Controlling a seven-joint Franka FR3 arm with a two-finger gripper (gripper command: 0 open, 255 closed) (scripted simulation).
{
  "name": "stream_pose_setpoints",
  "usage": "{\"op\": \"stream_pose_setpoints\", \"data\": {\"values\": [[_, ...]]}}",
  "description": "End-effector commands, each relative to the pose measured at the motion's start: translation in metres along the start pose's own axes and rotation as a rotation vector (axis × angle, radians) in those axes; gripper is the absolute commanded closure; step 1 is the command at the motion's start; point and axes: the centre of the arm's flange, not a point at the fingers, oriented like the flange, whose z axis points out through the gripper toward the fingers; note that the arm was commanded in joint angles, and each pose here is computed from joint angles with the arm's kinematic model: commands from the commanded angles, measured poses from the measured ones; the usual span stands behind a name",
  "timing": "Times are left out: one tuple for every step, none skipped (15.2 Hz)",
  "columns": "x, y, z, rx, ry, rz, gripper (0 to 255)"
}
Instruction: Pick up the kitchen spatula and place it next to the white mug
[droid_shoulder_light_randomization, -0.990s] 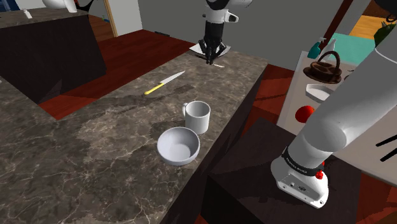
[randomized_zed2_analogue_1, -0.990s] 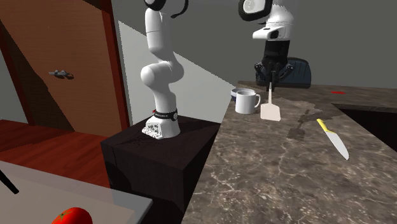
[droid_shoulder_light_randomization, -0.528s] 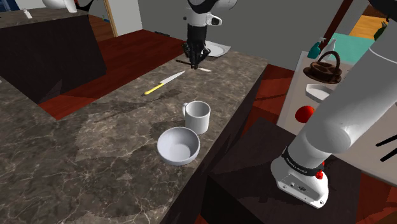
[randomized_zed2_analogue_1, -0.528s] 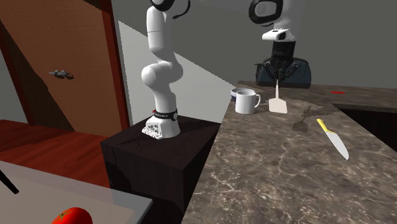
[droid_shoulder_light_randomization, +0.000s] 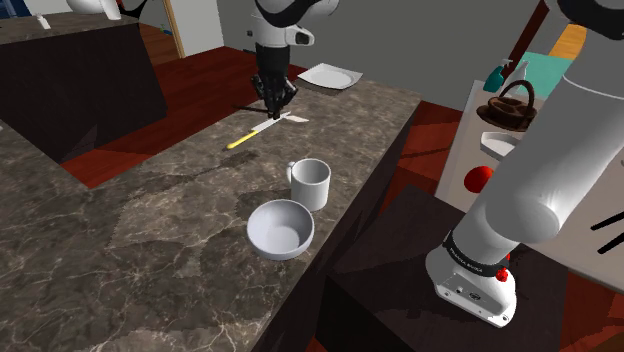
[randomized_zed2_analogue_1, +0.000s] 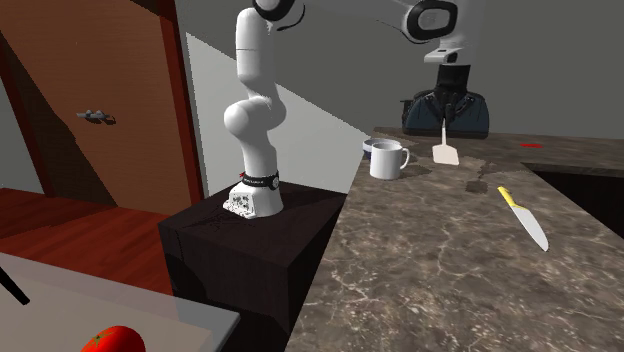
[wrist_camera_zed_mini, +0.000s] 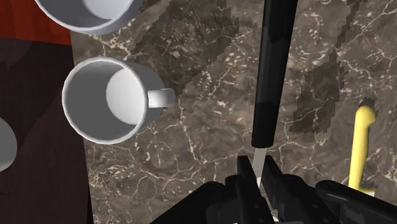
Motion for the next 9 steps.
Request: {"op": "stream_pose_setpoints", "data": {"values": [[-0.024,-0.009,0.002,0.0,0.0,0.001,255],[-0.037,-0.013,0.002,0.0,0.0,0.001,255],[-0.049,-0.018,0.003,0.0,0.0,0.001,255],[-0.061,-0.022,0.004,0.0,0.0,0.001,255],[-0.074,-0.027,0.005,0.0,0.0,0.001,255],[-0.086,-0.031,0.006,0.0,0.0,0.001,255],[-0.099,-0.035,0.007,0.0,0.0,0.001,255],[-0.111,-0.04,0.007,0.0,0.0,0.001,255],[-0.124,-0.044,0.008,0.0,0.0,0.001,255]]}}
